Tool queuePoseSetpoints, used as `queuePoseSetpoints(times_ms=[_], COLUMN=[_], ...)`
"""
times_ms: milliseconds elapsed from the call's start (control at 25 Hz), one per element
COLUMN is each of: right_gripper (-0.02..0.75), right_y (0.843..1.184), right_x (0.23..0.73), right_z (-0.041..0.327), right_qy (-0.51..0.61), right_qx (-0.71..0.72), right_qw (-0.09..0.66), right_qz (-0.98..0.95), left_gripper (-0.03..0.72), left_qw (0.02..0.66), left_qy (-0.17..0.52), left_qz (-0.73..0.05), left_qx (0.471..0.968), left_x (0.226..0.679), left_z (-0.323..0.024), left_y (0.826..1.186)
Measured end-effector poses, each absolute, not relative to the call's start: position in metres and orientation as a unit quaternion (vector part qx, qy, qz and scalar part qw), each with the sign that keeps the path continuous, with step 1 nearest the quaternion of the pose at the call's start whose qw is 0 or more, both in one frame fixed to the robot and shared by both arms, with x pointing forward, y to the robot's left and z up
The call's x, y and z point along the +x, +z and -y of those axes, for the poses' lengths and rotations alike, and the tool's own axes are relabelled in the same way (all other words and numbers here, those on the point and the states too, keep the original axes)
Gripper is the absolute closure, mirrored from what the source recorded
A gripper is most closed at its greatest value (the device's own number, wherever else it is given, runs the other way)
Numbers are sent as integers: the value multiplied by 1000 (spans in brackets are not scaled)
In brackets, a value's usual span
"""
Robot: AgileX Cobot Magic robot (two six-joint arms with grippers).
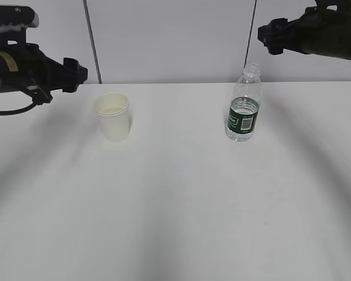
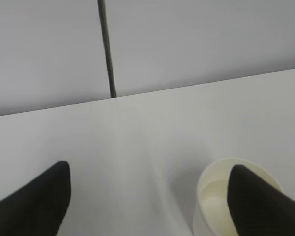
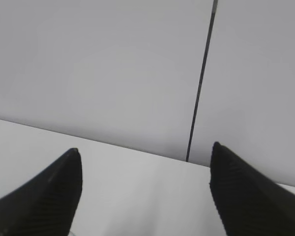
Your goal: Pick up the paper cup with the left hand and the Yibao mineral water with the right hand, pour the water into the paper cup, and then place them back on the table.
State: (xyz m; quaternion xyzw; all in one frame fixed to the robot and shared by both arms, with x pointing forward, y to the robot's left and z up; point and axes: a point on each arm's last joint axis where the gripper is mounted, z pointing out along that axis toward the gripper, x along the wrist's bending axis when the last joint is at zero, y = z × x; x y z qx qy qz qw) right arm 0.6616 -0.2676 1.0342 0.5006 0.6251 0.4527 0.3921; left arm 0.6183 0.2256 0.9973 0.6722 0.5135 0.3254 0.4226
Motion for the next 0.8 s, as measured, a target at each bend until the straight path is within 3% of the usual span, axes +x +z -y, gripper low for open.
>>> queuePoseSetpoints(times_ms=[400,800], right_gripper=[143,144], right_y=[1045,1066], right_x=[654,642], right_z=[272,287], right_qy=[432,351], right_qx=[526,587], right_qw=[391,393], right_qz=[-619,-615], left_gripper=[111,119], left_qw=[345,266], left_qy=[316,285], left_qz=[-578,-630], left_qx=[668,672], left_x=[623,622], left_z=[-236,-244], left_y=[1035,1049])
